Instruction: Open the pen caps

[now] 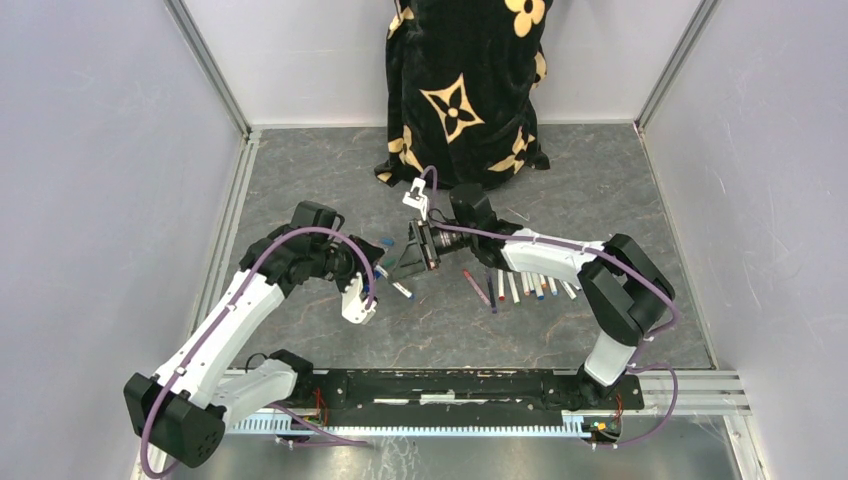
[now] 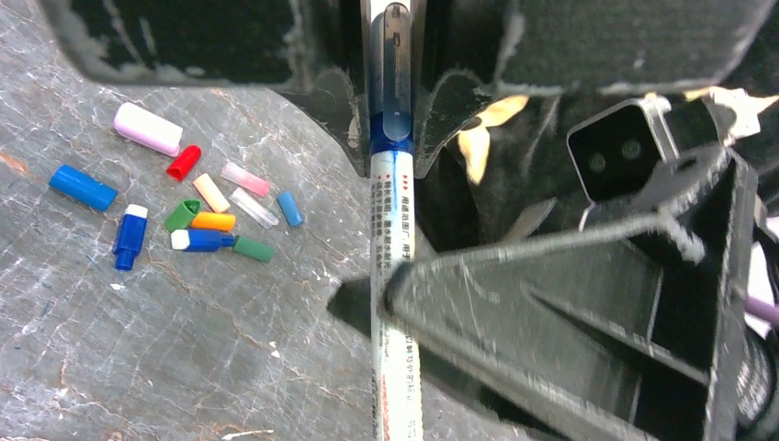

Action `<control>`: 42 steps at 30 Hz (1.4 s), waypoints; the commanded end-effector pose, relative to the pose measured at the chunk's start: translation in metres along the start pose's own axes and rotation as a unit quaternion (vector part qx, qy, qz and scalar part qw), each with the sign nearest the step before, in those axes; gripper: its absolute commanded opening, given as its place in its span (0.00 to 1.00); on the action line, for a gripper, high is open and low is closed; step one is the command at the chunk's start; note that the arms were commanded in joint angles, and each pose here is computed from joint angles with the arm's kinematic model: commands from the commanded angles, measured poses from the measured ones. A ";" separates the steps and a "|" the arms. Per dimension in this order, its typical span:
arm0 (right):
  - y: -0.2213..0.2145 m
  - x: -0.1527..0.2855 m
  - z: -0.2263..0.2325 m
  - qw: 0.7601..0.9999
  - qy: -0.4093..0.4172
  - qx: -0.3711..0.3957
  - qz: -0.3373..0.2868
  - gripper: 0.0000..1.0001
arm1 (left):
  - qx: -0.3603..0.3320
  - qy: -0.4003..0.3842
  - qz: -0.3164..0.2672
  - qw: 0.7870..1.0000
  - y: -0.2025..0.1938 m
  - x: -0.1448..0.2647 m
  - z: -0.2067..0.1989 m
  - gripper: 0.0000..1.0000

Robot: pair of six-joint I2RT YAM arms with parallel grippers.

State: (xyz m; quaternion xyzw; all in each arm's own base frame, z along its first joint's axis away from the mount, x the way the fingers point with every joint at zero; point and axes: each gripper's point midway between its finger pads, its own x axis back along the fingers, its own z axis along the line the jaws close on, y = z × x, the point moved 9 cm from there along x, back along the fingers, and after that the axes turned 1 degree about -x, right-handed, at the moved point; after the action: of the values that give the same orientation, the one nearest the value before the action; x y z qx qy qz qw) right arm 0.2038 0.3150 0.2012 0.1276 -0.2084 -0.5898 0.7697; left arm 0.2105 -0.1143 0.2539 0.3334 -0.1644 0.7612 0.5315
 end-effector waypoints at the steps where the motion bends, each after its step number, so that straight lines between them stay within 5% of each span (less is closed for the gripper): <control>1: 0.017 -0.008 0.004 0.999 -0.024 0.042 0.004 0.52 | -0.015 0.013 -0.023 1.000 0.009 0.006 0.015 0.02; 11: 0.027 -0.030 0.000 0.999 -0.006 0.034 0.021 0.49 | 0.048 0.000 -0.025 0.999 0.009 0.004 0.022 0.02; 22: 0.055 -0.049 -0.016 0.999 -0.038 0.037 0.005 0.00 | 0.095 -0.019 -0.017 0.995 0.006 -0.002 0.028 0.02; 34: 0.076 -0.056 -0.049 0.992 -0.108 0.068 0.017 0.00 | 0.125 -0.060 0.007 0.990 -0.001 -0.016 0.024 0.02; 36: 0.060 -0.045 -0.057 0.989 -0.129 0.060 0.039 0.00 | 0.133 -0.076 0.054 0.987 -0.011 -0.015 0.019 0.02; 39: -0.029 0.010 -0.050 0.979 -0.174 0.035 0.100 0.00 | 0.183 -0.073 0.152 0.968 -0.062 0.025 -0.006 0.02; 42: -0.131 0.056 -0.041 0.988 -0.151 -0.024 0.004 0.00 | 0.222 -0.101 0.175 0.954 -0.103 0.072 -0.058 0.02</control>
State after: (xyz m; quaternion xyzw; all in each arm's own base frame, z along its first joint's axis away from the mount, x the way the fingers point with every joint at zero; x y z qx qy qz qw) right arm 0.2247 0.3314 0.1868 0.1734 -0.3476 -0.5709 0.7233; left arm 0.2409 -0.1027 0.2240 0.5005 -0.0611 0.7470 0.4333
